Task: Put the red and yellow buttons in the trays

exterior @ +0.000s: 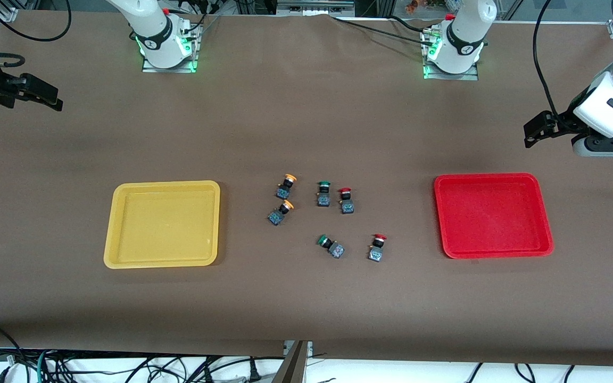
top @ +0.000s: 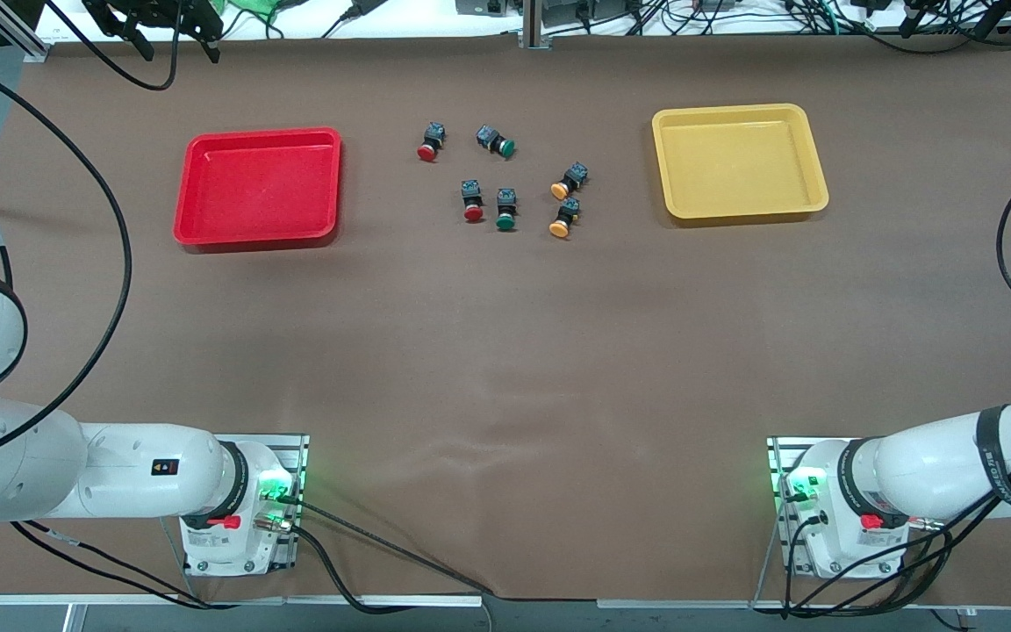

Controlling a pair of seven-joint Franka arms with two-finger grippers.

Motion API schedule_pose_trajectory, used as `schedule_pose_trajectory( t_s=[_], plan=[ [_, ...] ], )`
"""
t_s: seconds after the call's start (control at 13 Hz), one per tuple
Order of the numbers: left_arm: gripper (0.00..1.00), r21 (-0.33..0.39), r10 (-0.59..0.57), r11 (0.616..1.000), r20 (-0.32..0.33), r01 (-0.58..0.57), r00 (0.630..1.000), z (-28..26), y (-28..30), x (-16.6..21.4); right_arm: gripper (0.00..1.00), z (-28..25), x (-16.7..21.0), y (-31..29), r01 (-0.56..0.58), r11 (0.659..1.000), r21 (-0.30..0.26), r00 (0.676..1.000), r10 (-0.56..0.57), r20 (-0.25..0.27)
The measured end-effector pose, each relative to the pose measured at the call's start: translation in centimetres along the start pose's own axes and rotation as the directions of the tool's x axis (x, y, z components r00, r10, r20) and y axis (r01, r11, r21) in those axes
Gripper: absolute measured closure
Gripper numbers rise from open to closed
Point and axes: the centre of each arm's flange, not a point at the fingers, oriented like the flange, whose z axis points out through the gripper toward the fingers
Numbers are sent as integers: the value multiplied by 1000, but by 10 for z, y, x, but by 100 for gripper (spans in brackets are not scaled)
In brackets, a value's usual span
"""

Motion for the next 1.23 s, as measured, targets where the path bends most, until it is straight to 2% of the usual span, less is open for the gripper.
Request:
schedule_pose_trajectory(
  t_s=[0.54, 0.77, 0.92, 1.0, 1.15, 1.23],
  plan=[
    [0, 0, -1, 1000, 0, 1, 1000, 0, 0, 0, 0, 7, 7, -1, -1, 1000, -4, 1000, 1, 5],
    [0, 0, -1, 1000, 0, 1, 1000, 0, 0, 1, 0, 52, 39, -1, -10, 1000, -18, 997, 11, 81],
    [0, 0, -1, 1000, -1, 1, 1000, 0, 0, 1, 0, 92, 70, -6, -14, 1000, -28, 994, 17, 105],
    [0, 0, -1, 1000, -1, 1, 1000, -1, 0, 1, 0, 114, 87, -15, -34, 999, -33, 994, 37, 99],
    [0, -1, -1, 1000, 1, 1, 1000, 1, 0, 1, 0, 158, 117, -56, -154, 987, -34, 986, 156, 64],
    [0, -9, 0, 1000, 11, 0, 1000, 6, 2, 3, 0, 180, 128, -86, -232, 973, -11, 971, 232, 50]
  ],
)
